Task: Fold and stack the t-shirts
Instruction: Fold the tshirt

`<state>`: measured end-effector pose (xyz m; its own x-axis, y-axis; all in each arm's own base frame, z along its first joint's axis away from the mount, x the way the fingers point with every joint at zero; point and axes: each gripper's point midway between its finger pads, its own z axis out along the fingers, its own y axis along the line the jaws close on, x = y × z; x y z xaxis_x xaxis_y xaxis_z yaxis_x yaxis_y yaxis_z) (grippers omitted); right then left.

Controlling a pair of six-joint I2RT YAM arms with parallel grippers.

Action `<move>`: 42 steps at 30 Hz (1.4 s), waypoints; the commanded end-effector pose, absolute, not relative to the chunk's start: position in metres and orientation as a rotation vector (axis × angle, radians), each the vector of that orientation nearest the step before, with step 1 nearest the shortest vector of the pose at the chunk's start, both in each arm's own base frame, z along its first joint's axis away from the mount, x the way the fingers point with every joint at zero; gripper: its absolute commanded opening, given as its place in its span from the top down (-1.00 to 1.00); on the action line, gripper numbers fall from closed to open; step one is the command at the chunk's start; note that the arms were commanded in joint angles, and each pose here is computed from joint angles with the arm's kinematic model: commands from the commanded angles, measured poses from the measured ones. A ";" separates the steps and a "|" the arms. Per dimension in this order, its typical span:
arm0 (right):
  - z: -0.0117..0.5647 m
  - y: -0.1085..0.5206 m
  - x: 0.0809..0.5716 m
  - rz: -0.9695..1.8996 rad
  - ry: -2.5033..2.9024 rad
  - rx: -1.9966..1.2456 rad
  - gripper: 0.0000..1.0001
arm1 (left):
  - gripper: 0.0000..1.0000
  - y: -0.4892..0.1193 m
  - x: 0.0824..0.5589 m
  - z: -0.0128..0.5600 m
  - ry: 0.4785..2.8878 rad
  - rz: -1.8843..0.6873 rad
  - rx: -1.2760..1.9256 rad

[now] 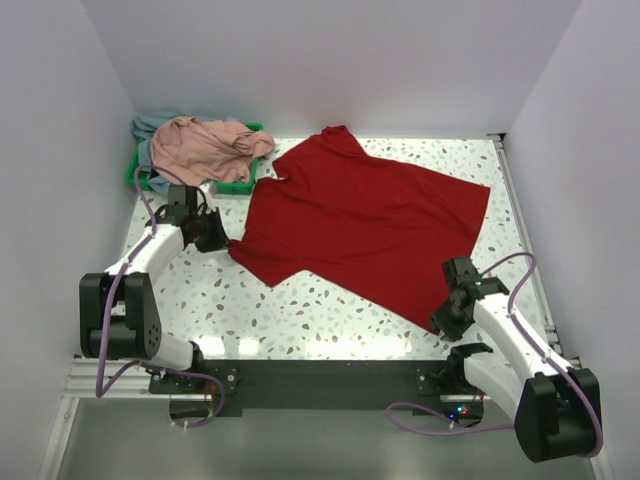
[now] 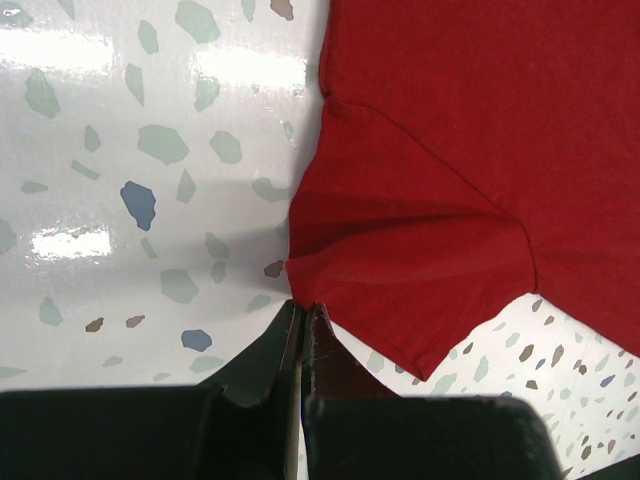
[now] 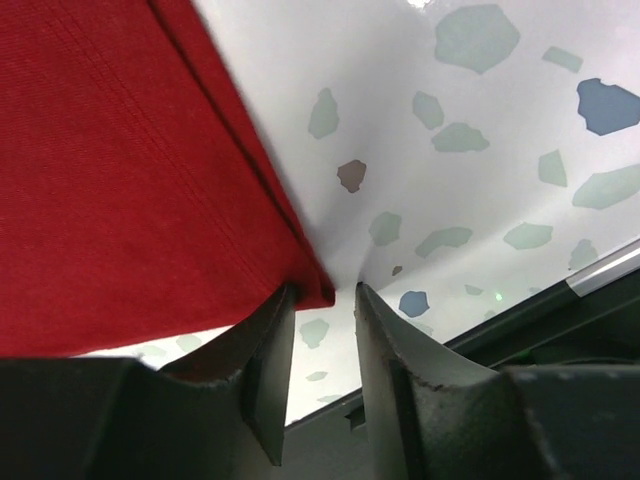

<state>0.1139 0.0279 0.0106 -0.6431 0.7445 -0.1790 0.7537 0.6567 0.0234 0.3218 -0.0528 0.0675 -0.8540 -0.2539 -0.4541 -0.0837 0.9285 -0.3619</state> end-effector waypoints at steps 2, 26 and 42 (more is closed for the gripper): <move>0.007 0.024 0.117 -0.109 2.655 1.265 0.35 | 1.00 -0.049 0.337 0.083 2.512 -0.460 -0.218; 0.055 0.041 0.132 -0.045 2.805 0.993 1.00 | 1.00 -0.058 0.327 0.118 2.470 -0.539 -0.254; 0.114 0.036 0.092 -0.138 2.955 0.812 1.00 | 1.00 -0.066 0.272 0.166 2.413 -0.599 -0.365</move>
